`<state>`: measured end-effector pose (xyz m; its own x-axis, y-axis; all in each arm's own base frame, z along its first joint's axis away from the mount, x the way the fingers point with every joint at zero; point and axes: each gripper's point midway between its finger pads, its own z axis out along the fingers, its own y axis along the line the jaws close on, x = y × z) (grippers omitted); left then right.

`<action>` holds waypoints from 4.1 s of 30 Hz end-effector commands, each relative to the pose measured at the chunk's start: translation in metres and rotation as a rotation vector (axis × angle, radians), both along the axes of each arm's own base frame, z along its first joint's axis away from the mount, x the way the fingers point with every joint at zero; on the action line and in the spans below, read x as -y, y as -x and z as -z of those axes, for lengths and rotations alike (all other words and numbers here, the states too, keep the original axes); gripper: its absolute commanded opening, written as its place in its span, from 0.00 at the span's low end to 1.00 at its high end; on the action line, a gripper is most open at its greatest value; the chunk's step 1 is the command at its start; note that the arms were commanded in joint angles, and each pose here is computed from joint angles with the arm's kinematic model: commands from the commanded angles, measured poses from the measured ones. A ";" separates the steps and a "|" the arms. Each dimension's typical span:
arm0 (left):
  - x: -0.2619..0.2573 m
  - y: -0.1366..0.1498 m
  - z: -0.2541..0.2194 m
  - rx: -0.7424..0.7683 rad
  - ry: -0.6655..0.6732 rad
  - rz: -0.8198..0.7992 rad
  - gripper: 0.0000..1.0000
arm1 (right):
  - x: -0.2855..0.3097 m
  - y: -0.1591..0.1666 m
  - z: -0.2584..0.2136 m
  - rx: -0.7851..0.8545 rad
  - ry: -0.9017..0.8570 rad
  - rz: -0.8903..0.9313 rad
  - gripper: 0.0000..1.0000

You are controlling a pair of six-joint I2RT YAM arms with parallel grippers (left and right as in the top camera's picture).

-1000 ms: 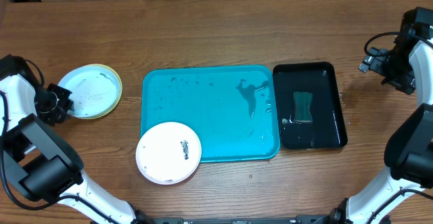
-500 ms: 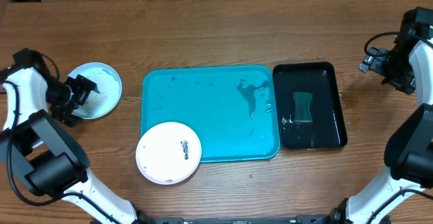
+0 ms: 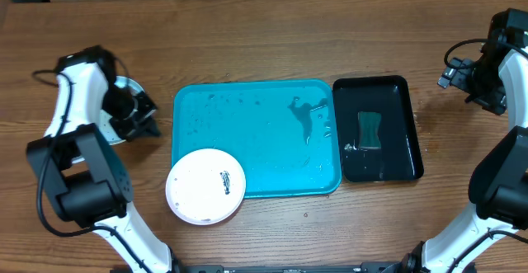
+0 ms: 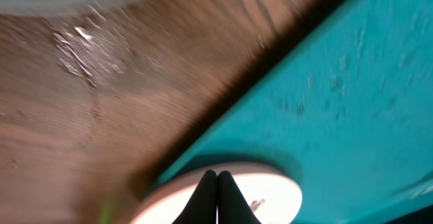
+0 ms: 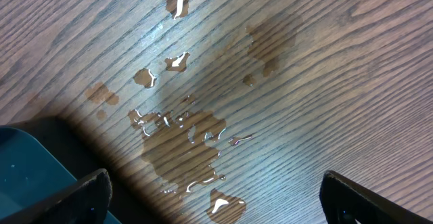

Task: Clean dirty plates on tray and stack at the side
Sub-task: 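Release the stack and move the left gripper to the lower white plate, then slide the white plate up onto the teal tray with the left gripper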

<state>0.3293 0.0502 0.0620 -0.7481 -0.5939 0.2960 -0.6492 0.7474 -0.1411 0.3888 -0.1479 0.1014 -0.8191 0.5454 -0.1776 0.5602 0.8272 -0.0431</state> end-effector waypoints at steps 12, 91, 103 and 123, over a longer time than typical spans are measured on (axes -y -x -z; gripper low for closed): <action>0.058 0.043 -0.020 -0.097 0.039 0.222 0.04 | 0.002 -0.002 -0.011 0.031 0.013 0.011 1.00; 0.119 0.078 0.031 0.295 0.069 -0.003 0.06 | 0.002 -0.002 -0.011 0.031 0.013 0.010 1.00; 0.146 0.055 0.031 0.408 -0.048 0.013 0.12 | 0.002 -0.002 -0.011 0.031 0.013 0.010 1.00; 0.122 0.009 -0.071 0.561 -0.201 0.348 0.61 | 0.002 -0.002 -0.011 0.031 0.013 0.010 1.00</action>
<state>0.3079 -0.0802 0.1151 -0.9022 -0.3831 -0.1984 -0.3277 0.9076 -0.2624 0.3889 -0.1480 0.1013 -0.8188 0.5457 -0.1781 0.5606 0.8270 -0.0433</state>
